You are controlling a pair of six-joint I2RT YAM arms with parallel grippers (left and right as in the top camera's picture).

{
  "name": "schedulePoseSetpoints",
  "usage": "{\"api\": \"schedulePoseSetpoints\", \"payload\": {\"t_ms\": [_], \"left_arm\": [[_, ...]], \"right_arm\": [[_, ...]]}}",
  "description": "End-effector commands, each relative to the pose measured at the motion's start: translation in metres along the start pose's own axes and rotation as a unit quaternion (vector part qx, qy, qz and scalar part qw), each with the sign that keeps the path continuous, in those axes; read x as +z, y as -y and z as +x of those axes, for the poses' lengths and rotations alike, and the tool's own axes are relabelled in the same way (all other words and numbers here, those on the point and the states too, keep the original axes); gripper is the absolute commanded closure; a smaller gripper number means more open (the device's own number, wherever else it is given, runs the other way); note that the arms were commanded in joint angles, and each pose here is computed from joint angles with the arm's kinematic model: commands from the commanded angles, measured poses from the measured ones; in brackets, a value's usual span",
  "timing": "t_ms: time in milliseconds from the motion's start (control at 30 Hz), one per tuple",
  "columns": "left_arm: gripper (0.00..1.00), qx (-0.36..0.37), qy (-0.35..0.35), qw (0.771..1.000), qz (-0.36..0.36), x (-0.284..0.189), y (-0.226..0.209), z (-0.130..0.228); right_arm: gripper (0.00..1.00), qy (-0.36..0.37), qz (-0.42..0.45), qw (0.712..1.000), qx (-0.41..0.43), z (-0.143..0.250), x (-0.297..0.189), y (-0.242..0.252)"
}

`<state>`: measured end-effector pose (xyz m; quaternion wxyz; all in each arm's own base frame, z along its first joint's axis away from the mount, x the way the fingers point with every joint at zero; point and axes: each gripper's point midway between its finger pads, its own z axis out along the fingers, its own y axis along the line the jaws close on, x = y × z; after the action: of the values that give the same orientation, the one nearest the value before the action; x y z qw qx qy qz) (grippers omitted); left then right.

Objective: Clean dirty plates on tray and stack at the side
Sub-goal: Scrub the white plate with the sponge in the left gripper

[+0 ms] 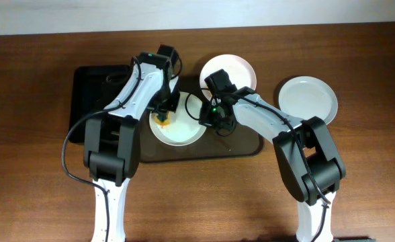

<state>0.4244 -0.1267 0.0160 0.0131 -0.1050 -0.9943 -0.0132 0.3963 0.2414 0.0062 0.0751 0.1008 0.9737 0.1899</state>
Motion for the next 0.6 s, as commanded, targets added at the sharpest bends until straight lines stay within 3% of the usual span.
{"api": "schedulePoseSetpoints", "payload": {"t_ms": [0, 100, 200, 500, 567], "left_arm": [[0.99, -0.115, 0.000, 0.993, -0.024, -0.003, -0.030, 0.007], [0.99, -0.189, -0.006, 0.980, -0.055, 0.003, -0.048, 0.014], [0.99, -0.210, -0.023, 0.976, -0.055, 0.008, -0.048, 0.024], [0.99, -0.078, -0.086, 0.992, 0.048, 0.009, 0.012, 0.049], [0.99, -0.049, -0.099, 0.989, 0.101, 0.005, 0.034, 0.054]], "right_arm": [[0.96, -0.016, 0.023, 1.000, 0.010, 0.007, 0.015, 0.016], [0.96, -0.016, 0.023, 1.000, 0.010, 0.007, 0.015, 0.016], [0.96, -0.016, 0.023, 1.000, 0.010, 0.007, 0.015, 0.016], [0.96, -0.015, 0.023, 1.000, 0.010, 0.007, 0.015, 0.016], [0.96, -0.015, 0.023, 1.000, 0.010, 0.007, 0.015, 0.016]]}}
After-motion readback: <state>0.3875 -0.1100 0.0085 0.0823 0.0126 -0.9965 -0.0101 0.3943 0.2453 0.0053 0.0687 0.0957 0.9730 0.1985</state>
